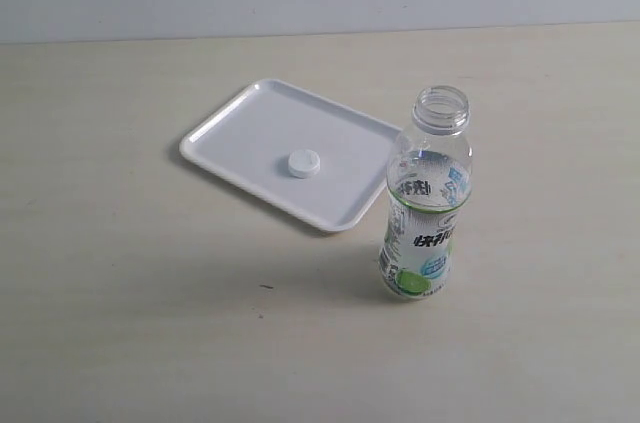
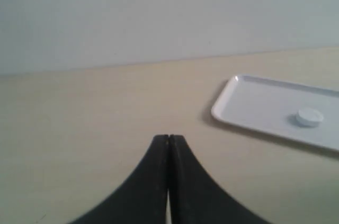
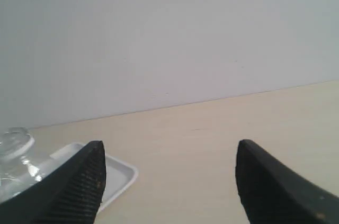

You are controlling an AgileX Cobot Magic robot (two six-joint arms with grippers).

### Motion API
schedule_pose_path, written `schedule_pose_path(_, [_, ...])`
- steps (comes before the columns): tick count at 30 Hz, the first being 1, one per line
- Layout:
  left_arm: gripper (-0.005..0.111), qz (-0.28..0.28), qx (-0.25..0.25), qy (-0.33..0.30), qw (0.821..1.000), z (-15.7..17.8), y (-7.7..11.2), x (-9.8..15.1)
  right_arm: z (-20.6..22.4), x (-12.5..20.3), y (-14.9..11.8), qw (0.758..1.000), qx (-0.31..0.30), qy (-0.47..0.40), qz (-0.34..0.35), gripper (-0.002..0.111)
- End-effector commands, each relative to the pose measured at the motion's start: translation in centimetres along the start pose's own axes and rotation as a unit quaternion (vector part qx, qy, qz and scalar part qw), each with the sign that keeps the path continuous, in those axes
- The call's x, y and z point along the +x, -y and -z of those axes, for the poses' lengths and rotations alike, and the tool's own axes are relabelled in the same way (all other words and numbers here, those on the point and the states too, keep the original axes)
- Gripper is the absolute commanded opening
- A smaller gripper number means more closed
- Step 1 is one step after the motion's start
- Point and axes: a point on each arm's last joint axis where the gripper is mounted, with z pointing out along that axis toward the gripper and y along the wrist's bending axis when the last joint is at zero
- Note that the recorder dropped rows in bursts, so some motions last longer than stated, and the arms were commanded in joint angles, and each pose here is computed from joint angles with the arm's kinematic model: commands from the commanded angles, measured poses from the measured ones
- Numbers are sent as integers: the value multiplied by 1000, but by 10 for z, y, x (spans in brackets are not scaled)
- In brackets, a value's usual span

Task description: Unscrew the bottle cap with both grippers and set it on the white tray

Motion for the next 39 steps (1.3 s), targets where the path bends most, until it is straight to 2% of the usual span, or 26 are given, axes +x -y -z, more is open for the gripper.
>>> schedule_pose_path(1, [0, 1, -5, -54, 999, 1, -1, 11, 0, 1, 5, 997, 39, 1, 62, 66])
schedule_pose_path(4, [0, -3, -6, -56, 998, 1, -1, 11, -1, 5, 7, 997, 41, -3, 69, 66])
schedule_pose_path(9, [0, -3, -6, -56, 998, 1, -1, 11, -6, 26, 14, 989, 57, -23, 132, 66])
schedule_pose_path(12, [0, -3, -6, -56, 998, 1, -1, 11, -5, 32, 16, 988, 60, -54, 130, 66])
schedule_pose_path(17, [0, -3, -6, -56, 998, 1, -1, 11, -5, 31, 16, 988, 64, -51, 129, 66])
schedule_pose_path(24, [0, -3, -6, -56, 998, 1, -1, 11, -4, 30, 21, 985, 110, -48, 125, 66])
schedule_pose_path(30, [0, -3, -6, -56, 998, 1, -1, 11, -4, 30, 21, 985, 112, -48, 125, 66])
schedule_pose_path(34, [0, -3, -6, -56, 998, 1, -1, 11, -4, 30, 23, 978, 120, -52, 162, 66])
schedule_pose_path(39, [0, -3, -6, -56, 998, 1, -1, 11, -4, 30, 23, 978, 120, -53, 163, 66])
